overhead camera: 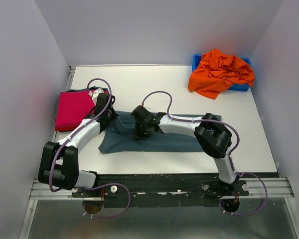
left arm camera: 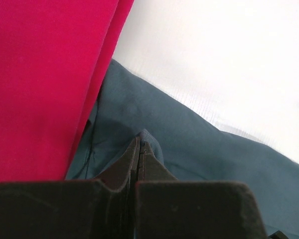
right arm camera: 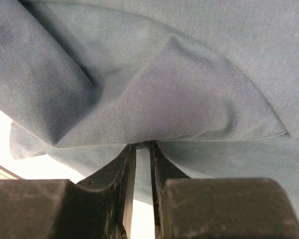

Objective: Fold and stack the t-shirts

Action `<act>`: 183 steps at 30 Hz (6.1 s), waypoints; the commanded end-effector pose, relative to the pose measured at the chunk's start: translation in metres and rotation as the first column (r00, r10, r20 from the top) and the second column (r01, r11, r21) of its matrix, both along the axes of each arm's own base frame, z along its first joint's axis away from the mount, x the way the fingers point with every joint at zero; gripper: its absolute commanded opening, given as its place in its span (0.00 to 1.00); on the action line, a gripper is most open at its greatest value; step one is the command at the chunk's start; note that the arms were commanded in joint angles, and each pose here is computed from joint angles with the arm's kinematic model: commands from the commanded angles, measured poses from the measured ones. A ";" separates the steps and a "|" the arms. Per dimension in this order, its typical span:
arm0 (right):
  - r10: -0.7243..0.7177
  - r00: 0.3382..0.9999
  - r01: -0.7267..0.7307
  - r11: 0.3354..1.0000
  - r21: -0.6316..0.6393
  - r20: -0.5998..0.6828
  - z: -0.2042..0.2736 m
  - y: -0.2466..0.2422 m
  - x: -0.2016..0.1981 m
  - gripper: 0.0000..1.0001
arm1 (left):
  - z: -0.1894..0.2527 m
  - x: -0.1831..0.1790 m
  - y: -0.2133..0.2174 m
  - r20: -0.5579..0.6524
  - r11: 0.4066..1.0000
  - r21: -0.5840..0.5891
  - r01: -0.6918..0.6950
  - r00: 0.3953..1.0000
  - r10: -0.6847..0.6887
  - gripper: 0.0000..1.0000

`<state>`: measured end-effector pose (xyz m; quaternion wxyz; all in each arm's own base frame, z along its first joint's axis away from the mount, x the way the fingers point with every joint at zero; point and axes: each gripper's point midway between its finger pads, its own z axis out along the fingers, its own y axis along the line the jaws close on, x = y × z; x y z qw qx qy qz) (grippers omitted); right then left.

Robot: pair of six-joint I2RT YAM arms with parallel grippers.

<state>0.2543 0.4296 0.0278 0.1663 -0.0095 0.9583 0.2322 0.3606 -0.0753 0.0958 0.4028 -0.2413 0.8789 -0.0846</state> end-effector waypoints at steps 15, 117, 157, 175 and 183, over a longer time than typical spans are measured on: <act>0.015 1.000 -0.013 0.996 0.085 -0.018 0.030 -0.008 -0.019 0.01 | 0.018 -0.017 0.000 0.045 0.999 -0.040 0.007 0.999 -0.005 0.00; 0.277 0.949 -0.261 0.959 -0.114 0.152 0.040 -0.028 -0.043 0.01 | -0.015 -0.090 -0.007 -0.082 0.998 -0.048 -0.037 0.996 0.033 0.00; 0.351 0.936 -0.349 0.934 -0.079 0.011 0.029 -0.085 -0.043 0.06 | -0.047 -0.185 -0.011 -0.155 0.959 -0.260 -0.115 0.985 0.076 0.01; 0.261 0.962 -0.255 0.963 -0.084 0.079 0.058 -0.107 -0.037 0.35 | 0.002 -0.184 -0.028 -0.101 0.937 -0.347 -0.037 0.995 0.002 0.61; 0.139 0.970 -0.096 0.973 -0.208 0.201 0.069 -0.149 -0.019 0.04 | 0.032 -0.146 -0.045 0.094 0.902 -0.430 0.026 0.995 0.016 0.00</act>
